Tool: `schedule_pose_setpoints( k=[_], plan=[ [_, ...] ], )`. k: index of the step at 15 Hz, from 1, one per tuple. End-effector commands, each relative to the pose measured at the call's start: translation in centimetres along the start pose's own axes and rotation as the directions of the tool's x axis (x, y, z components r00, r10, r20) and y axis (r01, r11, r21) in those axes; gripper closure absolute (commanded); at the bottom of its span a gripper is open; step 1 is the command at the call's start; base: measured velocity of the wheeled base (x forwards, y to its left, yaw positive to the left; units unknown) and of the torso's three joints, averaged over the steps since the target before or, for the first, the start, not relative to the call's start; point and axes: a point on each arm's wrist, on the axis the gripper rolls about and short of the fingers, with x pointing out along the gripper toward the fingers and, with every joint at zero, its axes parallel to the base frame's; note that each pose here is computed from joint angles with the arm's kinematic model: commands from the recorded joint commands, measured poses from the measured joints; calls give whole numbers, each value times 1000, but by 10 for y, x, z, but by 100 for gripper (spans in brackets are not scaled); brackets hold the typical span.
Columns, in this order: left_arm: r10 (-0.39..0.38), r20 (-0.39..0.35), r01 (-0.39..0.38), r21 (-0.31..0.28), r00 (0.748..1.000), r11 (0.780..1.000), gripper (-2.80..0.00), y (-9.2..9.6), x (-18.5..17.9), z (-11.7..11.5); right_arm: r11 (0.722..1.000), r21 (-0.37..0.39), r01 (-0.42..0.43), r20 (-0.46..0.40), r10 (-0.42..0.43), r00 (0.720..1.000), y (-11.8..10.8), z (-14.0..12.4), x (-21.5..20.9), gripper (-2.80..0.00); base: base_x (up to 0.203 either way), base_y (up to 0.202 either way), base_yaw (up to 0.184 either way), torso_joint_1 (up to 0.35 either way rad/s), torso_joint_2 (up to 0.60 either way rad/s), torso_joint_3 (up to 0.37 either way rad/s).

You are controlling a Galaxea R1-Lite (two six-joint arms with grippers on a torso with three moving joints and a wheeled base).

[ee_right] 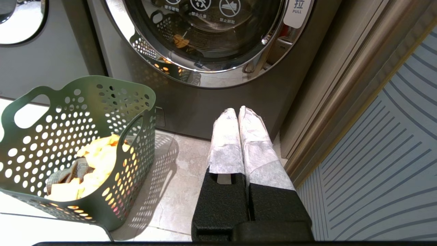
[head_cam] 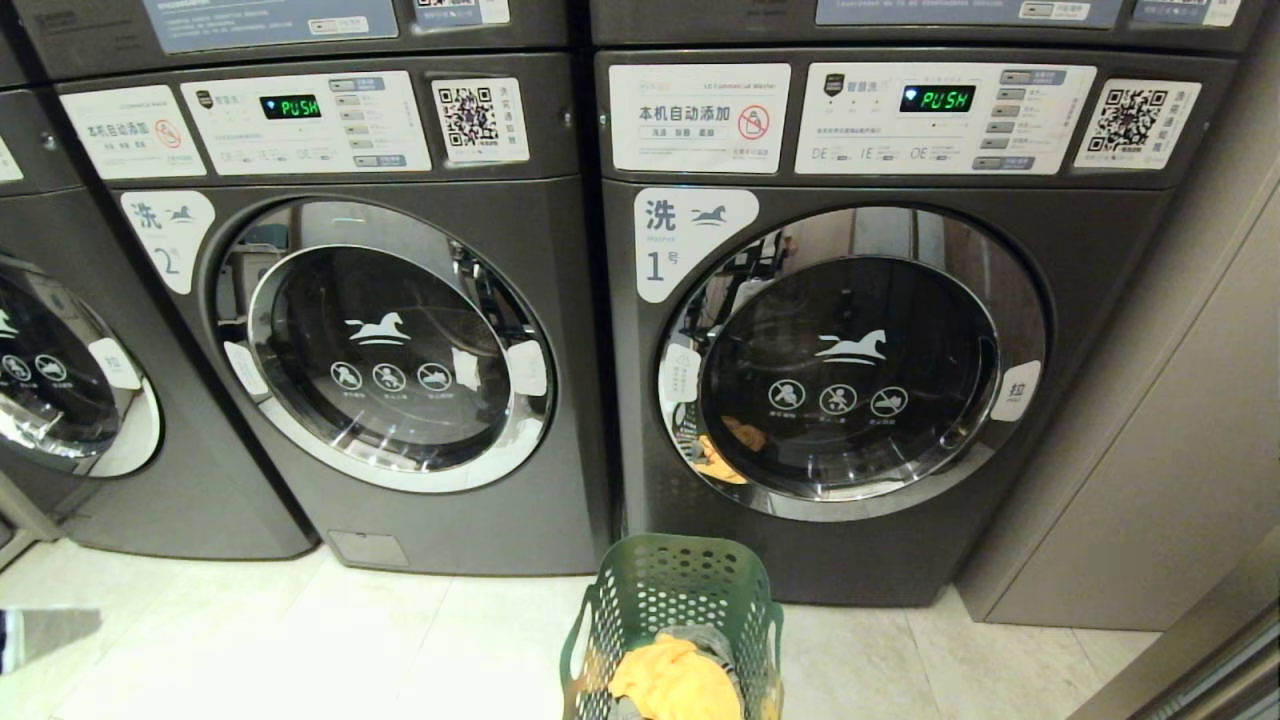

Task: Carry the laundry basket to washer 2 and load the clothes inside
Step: Open the lid of the washing machine

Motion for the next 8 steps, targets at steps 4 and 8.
schedule_pose_setpoints(
  k=[4, 8],
  plan=[
    [1, -6, -1, 1, 1000, 1000, -280, 0, 0, -1, 1000, -1, -3, -1, 3, 1000, 0, 0, 0, 0, 0, 0, 0, 0, 0, 0],
    [1, -7, -1, 2, 1000, 1000, -280, 0, 1, 0, 1000, -1, -3, -2, 3, 1000, 0, 0, 0, 0, 0, -1, 22, 2, 0, 1]
  ],
)
